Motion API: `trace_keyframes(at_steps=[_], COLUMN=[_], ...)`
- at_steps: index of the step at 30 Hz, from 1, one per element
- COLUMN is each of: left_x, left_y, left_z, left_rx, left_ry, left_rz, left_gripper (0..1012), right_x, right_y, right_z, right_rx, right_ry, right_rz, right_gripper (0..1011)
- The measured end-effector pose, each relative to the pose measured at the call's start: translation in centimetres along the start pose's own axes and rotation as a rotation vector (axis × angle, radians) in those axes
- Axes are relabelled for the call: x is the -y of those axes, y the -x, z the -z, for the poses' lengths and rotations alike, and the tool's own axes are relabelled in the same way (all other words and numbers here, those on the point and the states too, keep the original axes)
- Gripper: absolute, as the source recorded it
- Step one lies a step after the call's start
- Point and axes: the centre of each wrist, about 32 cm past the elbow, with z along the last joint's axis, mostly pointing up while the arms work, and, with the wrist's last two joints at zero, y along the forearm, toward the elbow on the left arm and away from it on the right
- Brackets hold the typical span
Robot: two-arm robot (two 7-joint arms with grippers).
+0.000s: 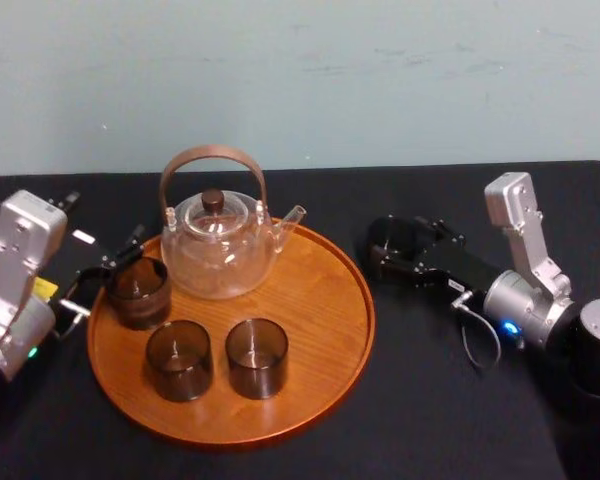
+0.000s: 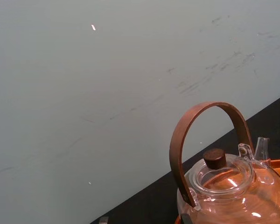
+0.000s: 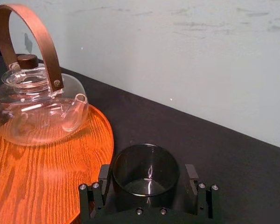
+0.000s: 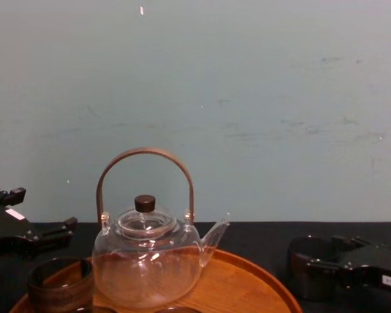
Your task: Pick up the glass from the table and place it on the tray.
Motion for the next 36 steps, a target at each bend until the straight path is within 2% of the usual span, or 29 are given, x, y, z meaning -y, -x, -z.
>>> trace_keyframes(at_steps=[10,36], left_x=[0.0,0.0], left_y=[0.0,0.0], left_z=[0.0,0.0], left_rx=[0.0,0.0], left_ry=[0.0,0.0], left_rz=[0.0,0.0], left_gripper=[1001,1001], right_x=[-1.1,-1.4], right_y=[0.1,0.3], right_z=[0.1,0.5], right_rx=[0.003,-0.008], right_ry=[0.015,0.054], right_rz=[-0.019,-0.027], right_gripper=[1002,1003])
